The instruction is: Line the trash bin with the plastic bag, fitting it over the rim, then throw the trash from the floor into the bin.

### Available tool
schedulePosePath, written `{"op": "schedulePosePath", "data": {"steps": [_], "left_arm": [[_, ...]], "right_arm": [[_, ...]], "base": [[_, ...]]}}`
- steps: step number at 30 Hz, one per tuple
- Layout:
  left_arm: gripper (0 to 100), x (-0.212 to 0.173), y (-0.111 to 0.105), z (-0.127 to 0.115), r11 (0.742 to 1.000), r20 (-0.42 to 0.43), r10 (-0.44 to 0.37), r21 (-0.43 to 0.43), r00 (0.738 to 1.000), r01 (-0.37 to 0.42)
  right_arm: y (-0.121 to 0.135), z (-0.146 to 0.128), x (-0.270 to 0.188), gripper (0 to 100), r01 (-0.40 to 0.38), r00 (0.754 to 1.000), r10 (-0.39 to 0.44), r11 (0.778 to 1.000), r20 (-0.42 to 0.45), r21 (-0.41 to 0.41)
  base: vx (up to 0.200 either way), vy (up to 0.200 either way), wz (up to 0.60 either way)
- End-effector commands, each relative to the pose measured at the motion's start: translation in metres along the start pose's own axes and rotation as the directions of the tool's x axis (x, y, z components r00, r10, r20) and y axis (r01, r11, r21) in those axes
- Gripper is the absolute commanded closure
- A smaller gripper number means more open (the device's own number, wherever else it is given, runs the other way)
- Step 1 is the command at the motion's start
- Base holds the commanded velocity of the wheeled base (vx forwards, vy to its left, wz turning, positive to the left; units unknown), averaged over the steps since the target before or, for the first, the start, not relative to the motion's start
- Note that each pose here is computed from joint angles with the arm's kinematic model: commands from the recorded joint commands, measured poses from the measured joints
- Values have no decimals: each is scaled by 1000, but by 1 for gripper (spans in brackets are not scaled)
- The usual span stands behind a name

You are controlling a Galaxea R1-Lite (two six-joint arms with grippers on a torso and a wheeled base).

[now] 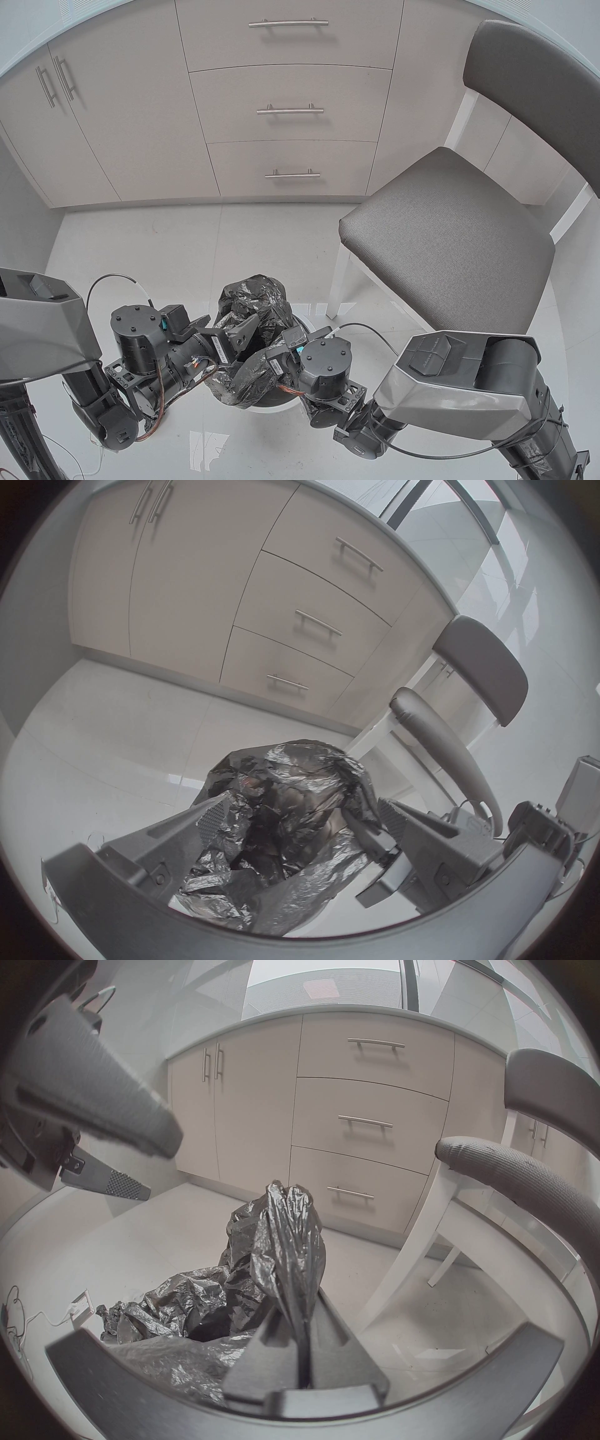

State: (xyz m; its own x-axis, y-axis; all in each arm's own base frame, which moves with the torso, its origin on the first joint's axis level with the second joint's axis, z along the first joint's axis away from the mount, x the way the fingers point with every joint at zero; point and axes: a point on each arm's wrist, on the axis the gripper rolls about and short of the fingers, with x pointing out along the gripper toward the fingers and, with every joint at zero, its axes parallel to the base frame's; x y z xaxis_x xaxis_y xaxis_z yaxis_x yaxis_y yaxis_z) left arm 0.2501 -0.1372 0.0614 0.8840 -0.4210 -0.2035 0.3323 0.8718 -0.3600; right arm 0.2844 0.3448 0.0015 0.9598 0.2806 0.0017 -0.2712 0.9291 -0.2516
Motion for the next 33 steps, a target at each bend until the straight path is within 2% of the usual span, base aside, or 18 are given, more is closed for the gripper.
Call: {"op": "schedulePosePath", "data": {"steps": [1,8,13,22,33], "left_arm": [[0,8,10,-10,999,-33,37,3,999,-37],[0,23,32,-30,991,-92,113,76,989,-106],[0,29,41,-34,989,-99,138,76,986,-130],[0,30,43,-36,988,-105,143,76,984,-135],[0,30,43,-36,988,-105,143,76,984,-135]], "right_arm": [[-11,-5,2,100,23,1000,-23,1000,-18,-6],[-16,-15,2,100,34,999,-35,999,-35,-15],[-29,-22,8,100,66,996,-67,998,-51,-17],[-38,-41,11,100,95,993,-97,995,-65,-23],[-43,-57,-2,100,82,990,-87,995,-109,-52]], "base": [[0,0,0],[0,0,0],[0,0,0],[0,0,0],[0,0,0]]}}
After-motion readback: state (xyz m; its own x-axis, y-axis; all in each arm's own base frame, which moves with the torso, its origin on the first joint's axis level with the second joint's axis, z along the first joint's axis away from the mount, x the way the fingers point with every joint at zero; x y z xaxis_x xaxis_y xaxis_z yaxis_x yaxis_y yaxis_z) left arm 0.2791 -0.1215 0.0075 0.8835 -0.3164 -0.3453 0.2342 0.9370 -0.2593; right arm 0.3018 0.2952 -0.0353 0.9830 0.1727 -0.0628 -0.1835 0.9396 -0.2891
